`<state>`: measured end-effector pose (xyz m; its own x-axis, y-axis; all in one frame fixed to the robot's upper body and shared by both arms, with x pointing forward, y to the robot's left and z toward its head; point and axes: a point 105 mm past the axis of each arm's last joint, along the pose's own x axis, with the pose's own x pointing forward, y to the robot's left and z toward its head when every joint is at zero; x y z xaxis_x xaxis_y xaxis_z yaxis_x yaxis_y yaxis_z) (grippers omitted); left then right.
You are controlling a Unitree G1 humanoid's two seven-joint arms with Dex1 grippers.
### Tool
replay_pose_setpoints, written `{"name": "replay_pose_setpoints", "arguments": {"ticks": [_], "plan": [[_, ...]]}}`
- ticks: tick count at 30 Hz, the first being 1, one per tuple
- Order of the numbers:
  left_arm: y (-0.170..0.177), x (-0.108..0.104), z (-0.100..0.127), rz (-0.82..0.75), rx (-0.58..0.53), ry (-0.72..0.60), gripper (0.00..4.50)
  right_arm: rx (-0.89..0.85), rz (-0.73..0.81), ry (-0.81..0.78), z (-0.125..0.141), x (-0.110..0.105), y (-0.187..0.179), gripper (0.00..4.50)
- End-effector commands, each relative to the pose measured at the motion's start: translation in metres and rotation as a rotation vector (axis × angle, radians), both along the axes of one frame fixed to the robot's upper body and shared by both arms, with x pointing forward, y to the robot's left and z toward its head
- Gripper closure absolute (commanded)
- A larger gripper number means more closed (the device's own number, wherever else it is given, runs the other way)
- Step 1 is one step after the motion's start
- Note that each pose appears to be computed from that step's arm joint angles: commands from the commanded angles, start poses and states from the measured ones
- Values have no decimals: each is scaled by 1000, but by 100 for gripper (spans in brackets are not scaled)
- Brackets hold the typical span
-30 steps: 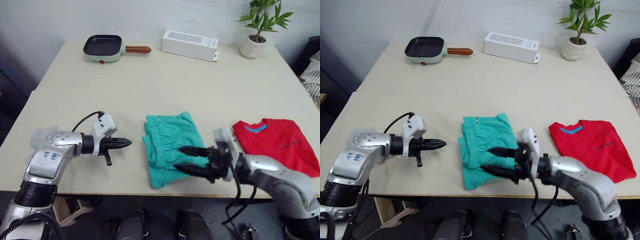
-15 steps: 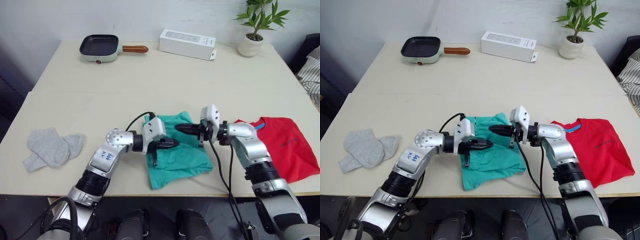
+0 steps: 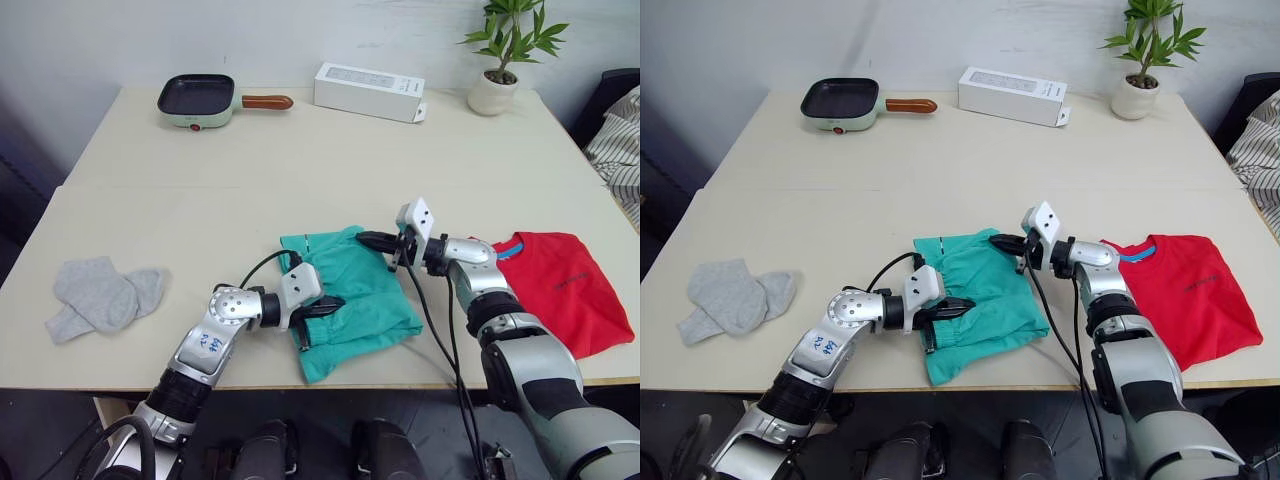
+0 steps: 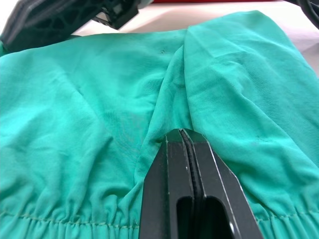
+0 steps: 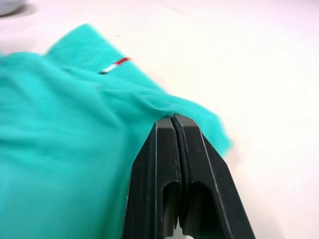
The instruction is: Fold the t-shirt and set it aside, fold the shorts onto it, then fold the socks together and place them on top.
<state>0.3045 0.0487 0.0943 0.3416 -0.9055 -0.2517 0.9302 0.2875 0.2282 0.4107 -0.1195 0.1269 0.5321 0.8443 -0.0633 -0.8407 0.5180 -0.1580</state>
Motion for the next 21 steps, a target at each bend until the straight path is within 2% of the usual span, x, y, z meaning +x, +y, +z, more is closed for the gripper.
{"name": "replay_pose_setpoints", "arguments": {"ticks": [1, 5, 7, 10, 16, 21], "plan": [[5, 7, 16, 39, -78, -85, 450, 123, -34, -74, 34, 7, -10, 447], [10, 16, 49, 45, -182, -153, 450, 134, 101, -112, 45, -12, -14, 447], [14, 22, 53, 64, -179, -143, 450, 118, 165, -116, 43, -28, -16, 447], [13, 33, 44, 88, -130, -122, 450, 86, 208, -102, 31, -54, -15, 447], [1, 46, 20, 130, -81, -74, 450, -39, 279, -71, -14, -101, 0, 447], [2, 55, 10, 168, -57, -51, 450, -138, 364, -58, -30, -129, 3, 447]]}}
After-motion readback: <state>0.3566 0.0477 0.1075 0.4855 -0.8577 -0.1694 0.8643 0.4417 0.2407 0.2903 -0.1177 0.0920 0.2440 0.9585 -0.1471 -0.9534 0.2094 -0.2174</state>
